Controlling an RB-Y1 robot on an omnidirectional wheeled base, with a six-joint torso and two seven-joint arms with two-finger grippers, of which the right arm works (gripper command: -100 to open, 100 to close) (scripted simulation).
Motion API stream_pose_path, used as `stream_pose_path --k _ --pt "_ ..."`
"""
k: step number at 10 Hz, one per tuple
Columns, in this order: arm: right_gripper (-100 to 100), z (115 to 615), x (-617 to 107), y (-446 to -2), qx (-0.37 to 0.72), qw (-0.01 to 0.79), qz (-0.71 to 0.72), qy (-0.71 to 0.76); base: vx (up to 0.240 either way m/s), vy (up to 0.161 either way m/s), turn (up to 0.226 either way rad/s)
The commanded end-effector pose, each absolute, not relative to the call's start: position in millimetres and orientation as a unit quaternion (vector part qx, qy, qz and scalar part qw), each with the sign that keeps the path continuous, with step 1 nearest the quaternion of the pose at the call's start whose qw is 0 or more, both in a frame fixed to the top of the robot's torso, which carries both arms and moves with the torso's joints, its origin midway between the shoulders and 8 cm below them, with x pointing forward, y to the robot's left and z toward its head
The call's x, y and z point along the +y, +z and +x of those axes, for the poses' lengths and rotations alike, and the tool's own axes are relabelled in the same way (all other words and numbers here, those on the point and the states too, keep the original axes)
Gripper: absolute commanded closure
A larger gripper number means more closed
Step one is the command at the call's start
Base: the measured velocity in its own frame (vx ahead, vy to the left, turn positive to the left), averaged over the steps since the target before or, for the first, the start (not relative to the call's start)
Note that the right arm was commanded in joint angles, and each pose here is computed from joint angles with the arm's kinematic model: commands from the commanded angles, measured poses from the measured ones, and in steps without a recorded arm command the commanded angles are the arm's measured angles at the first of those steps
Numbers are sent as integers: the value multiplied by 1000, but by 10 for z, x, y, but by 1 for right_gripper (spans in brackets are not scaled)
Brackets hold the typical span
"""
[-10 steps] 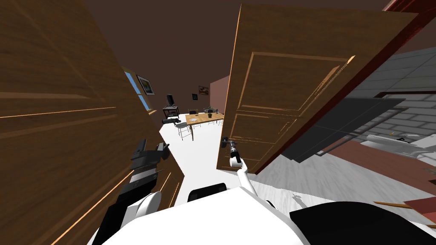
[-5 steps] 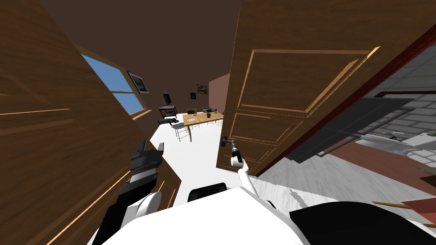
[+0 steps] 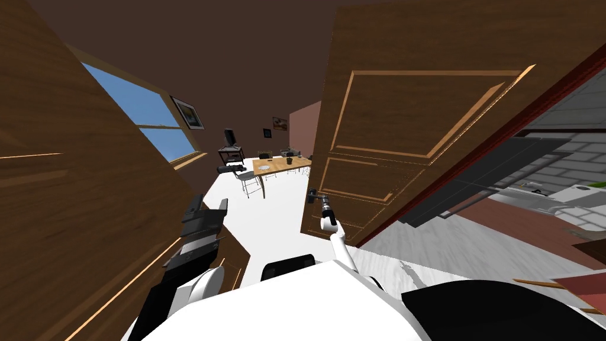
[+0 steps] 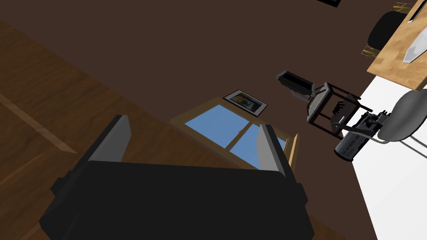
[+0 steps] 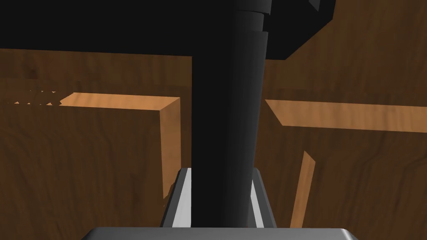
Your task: Push the door open
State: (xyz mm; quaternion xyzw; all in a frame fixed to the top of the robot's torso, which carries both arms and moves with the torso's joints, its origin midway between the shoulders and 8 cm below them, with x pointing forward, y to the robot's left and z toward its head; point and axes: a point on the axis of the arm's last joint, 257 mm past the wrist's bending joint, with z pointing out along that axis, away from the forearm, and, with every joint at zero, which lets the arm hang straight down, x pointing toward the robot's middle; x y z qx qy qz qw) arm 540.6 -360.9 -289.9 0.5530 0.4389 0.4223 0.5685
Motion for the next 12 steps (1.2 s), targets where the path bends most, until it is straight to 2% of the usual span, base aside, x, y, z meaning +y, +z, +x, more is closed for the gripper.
stream_pose_path --k 1,12 --pt "100 5362 -3844 -2795 429 587 549 412 48 -12 -26" --pt "100 5342 -4084 -2783 407 601 564 392 78 1 -45"
